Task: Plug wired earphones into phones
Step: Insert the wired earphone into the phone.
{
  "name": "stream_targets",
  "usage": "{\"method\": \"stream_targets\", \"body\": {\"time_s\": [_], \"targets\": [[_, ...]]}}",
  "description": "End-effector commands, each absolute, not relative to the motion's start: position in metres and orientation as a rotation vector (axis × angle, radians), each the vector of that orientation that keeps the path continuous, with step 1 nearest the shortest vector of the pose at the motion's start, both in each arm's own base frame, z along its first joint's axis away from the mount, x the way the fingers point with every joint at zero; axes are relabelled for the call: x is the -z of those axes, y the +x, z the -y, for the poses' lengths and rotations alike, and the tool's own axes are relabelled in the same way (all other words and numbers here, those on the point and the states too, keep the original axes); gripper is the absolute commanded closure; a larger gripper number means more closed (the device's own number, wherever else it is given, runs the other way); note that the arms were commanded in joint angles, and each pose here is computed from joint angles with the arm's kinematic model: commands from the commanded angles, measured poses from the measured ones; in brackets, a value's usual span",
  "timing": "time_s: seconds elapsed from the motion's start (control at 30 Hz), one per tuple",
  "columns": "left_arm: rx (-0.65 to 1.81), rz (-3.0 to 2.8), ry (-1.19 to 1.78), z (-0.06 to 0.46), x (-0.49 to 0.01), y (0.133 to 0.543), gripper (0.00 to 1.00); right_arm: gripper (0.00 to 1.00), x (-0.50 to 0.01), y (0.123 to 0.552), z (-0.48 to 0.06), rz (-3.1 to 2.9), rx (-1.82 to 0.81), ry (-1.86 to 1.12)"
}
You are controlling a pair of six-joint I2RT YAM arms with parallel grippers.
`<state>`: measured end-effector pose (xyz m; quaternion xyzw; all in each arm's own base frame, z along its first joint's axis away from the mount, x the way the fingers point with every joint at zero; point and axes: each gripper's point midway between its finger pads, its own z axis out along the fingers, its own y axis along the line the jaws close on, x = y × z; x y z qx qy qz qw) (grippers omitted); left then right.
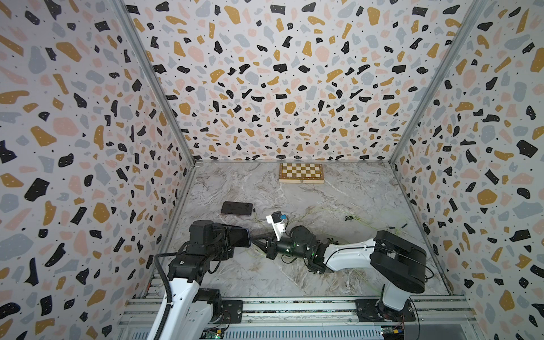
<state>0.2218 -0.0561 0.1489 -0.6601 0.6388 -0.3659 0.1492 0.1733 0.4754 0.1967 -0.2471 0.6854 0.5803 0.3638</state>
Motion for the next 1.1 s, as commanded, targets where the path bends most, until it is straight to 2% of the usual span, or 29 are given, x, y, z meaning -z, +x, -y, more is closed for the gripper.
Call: {"method": "stream_targets", "body": {"time_s": [0.0, 0.27, 0.57, 1.07], "targets": [[1.311, -1.892, -1.726, 0.087, -0.191, 0.229, 0.42, 1.0, -0.202, 0.171, -0.485, -1.781, -1.47, -0.658], [1.326, -1.886, -1.725, 0.088, -0.193, 0.229, 0.42, 1.0, -0.202, 0.176, -0.485, -1.81, -1.517, -0.618], [1.33, -1.895, -1.668, 0.088, -0.203, 0.229, 0.42, 1.0, -0.215, 0.159, -0.468, -1.66, -1.647, -0.75], [1.349, -1.906, -1.601, 0.093, -0.216, 0.227, 0.43, 1.0, -0.21, 0.17, -0.477, -1.702, -1.575, -0.789]]}}
